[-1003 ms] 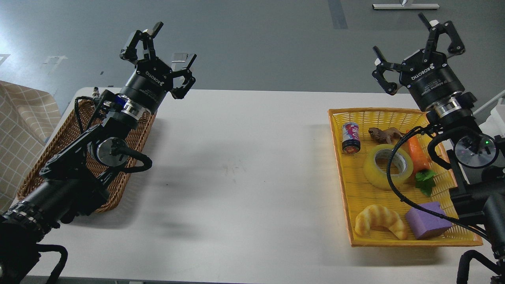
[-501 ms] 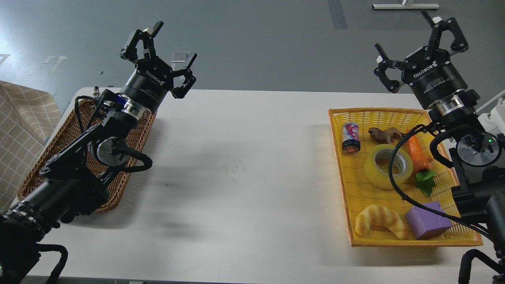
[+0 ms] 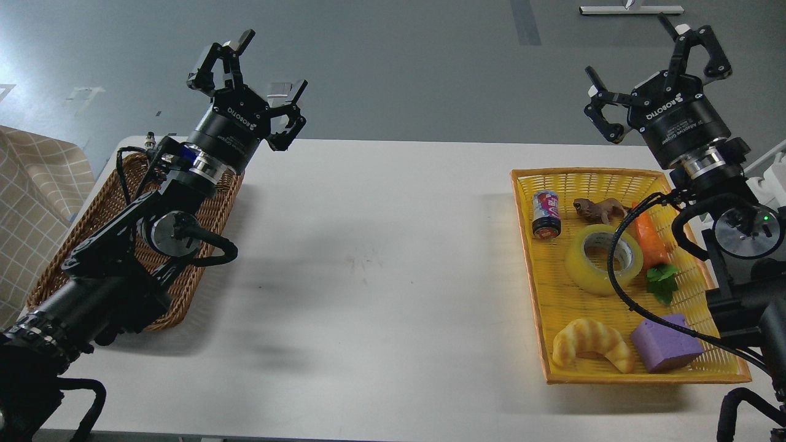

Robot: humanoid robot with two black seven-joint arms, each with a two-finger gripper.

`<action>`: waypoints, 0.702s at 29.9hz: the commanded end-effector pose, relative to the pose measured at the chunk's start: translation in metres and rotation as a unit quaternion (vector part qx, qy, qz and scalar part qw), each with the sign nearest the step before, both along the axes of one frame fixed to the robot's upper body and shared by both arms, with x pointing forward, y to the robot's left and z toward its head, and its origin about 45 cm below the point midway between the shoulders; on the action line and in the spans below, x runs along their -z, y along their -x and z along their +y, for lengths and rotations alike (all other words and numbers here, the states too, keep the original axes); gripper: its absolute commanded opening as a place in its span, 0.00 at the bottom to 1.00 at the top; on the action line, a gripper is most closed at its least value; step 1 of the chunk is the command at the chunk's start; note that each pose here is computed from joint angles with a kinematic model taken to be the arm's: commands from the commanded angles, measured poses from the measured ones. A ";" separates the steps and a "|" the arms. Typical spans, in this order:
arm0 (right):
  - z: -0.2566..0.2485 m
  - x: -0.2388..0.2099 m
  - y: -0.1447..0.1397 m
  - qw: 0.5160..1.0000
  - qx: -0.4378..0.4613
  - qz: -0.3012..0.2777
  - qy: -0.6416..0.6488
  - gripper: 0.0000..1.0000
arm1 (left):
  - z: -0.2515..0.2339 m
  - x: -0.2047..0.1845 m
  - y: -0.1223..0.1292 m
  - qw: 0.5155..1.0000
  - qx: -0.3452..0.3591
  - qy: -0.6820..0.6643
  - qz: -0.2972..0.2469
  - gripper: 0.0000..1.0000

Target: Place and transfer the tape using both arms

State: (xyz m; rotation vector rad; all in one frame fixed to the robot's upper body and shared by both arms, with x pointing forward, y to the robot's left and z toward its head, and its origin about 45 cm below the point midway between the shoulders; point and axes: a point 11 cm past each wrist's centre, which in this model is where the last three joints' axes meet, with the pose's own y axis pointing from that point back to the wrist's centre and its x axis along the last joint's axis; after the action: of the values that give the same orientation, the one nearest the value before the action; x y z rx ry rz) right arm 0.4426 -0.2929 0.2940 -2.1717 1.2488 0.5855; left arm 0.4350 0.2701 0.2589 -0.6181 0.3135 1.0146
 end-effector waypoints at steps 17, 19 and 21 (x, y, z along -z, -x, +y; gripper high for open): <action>-0.015 -0.004 0.030 0.910 -0.106 0.002 0.401 1.00 | 0.004 -0.011 -0.004 1.000 -0.002 -0.005 -0.012 0.98; -0.018 -0.011 0.035 0.868 -0.115 -0.019 0.483 1.00 | 0.002 -0.012 -0.004 1.000 -0.001 -0.004 -0.013 0.98; -0.023 -0.016 0.037 0.829 -0.115 -0.035 0.546 1.00 | 0.002 -0.013 -0.005 1.000 -0.001 -0.005 -0.015 0.98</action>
State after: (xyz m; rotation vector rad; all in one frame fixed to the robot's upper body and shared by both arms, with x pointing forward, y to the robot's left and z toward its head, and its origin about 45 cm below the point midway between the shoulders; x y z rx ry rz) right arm 0.4099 -0.3090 0.3035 -3.0984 1.4369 0.0133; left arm 0.4393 0.2734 0.2705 -0.6231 0.2861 1.0103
